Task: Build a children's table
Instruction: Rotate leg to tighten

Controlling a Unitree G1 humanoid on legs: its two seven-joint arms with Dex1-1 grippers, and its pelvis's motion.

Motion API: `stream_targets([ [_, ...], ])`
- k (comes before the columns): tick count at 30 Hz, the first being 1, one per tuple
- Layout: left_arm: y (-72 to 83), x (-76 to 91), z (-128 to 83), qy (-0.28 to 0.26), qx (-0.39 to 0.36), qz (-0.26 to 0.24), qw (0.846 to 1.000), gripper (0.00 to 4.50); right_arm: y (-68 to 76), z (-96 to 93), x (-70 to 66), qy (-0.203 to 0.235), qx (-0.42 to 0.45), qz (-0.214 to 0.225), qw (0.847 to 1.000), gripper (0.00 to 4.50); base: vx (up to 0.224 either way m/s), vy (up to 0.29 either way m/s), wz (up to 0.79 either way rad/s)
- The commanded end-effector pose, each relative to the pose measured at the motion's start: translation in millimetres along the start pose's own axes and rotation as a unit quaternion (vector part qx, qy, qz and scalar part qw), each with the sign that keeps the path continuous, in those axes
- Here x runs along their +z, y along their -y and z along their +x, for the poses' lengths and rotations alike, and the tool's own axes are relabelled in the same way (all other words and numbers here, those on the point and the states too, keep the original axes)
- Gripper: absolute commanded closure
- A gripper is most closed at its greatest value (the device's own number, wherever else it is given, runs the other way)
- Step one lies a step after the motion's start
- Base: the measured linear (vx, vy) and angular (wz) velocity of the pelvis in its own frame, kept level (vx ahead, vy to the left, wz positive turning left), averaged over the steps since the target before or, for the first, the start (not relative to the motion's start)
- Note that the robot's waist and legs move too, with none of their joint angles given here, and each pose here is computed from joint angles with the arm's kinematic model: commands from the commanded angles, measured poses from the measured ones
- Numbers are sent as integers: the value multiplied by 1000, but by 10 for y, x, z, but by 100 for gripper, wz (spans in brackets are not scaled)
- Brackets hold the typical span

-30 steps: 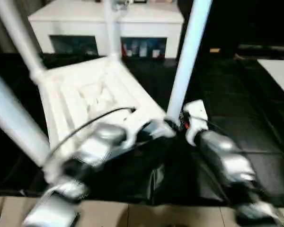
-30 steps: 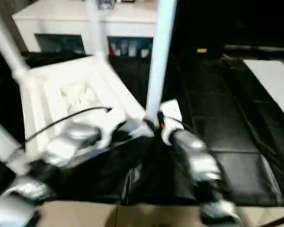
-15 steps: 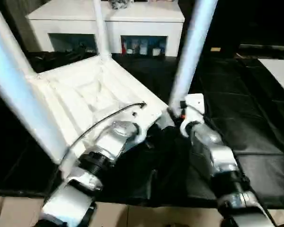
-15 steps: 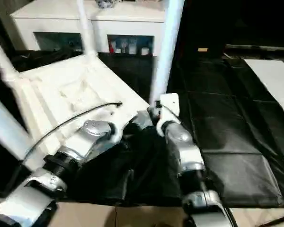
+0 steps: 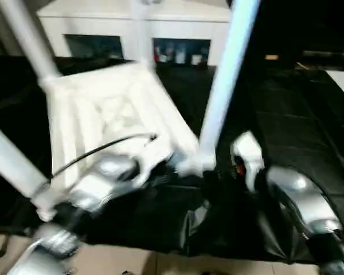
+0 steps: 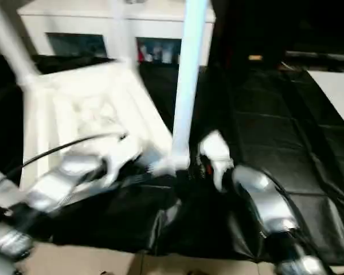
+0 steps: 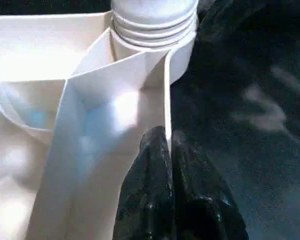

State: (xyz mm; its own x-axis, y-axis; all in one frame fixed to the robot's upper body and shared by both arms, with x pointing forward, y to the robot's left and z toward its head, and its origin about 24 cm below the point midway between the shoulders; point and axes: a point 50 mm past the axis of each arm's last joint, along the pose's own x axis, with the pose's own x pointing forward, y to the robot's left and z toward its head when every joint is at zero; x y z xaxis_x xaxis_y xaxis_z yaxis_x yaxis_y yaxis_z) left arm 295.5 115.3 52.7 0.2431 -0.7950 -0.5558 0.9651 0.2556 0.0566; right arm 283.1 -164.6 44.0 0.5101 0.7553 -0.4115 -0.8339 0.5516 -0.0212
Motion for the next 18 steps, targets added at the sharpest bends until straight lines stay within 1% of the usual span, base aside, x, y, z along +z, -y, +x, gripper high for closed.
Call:
stream_targets([
  [1, 181, 92, 132, 14, -73, 16, 997, 450, -9, 26, 113, 21, 5, -21, 1000, 134, 0, 0, 0],
  [7, 166, 83, 98, 10, -68, 16, 997, 450, -11, 49, 109, 16, 12, -32, 999, 134, 0, 0, 0],
  [9, 163, 81, 82, 9, -69, 16, 997, 450, -11, 48, 121, 25, 15, -33, 999, 134, 0, 0, 0],
  [13, 154, 69, 69, 7, -67, 15, 998, 450, -41, 33, 189, 55, 32, -29, 998, 134, 0, 0, 0],
  [18, 153, 67, 68, 5, -65, 15, 998, 450, -82, 15, 203, 64, 54, -28, 996, 134, 0, 0, 0],
])
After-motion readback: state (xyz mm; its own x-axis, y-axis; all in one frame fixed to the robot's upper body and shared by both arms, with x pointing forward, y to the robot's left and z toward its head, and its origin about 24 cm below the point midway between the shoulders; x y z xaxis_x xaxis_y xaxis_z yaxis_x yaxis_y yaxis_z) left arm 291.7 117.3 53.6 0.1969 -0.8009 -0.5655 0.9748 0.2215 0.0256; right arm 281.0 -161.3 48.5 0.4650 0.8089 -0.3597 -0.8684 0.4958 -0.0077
